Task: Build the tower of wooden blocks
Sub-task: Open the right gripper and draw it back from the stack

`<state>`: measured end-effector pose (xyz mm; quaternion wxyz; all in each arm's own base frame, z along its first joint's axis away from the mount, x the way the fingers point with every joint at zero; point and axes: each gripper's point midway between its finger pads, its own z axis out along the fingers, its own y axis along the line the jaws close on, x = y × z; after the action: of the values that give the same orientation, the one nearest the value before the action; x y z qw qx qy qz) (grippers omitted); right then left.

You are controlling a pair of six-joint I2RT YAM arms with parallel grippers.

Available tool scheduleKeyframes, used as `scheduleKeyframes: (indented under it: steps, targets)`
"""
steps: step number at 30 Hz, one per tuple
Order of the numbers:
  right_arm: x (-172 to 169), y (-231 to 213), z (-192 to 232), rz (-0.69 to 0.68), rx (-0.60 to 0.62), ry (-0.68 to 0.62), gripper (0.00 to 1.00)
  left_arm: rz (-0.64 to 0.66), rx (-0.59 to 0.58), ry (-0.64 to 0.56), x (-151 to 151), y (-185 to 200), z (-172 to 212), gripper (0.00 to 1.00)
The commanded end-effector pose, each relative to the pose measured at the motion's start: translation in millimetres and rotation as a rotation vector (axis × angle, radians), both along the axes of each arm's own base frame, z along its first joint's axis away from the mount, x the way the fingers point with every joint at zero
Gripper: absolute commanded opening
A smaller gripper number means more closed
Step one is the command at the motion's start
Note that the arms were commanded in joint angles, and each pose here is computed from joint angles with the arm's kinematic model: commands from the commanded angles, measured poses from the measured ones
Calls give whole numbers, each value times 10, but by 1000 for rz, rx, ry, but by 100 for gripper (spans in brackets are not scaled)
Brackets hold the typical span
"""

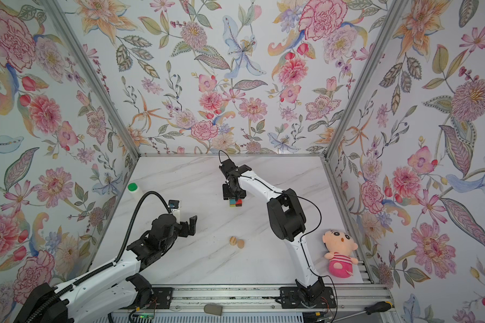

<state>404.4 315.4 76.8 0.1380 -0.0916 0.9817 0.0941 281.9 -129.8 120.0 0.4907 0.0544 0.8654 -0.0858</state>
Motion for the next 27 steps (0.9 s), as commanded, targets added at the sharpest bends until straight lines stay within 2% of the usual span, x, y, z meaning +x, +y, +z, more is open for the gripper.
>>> scheduleKeyframes:
  steps: [1, 11, 20, 27]
  targets:
    - [-21, -71, 331, 2, 15, -43, 55, 11, -14, -35, 49, 22, 157, 99]
    - [-194, -211, 532, -4, 9, -70, 54, 10, -46, -46, -5, 36, 222, 99]
    - [-527, -181, 346, 36, 17, -50, 53, 8, -86, -11, -124, 55, 85, 99]
    - [-543, -102, 192, 52, 31, -30, 53, 18, -117, -4, -178, 75, 37, 99]
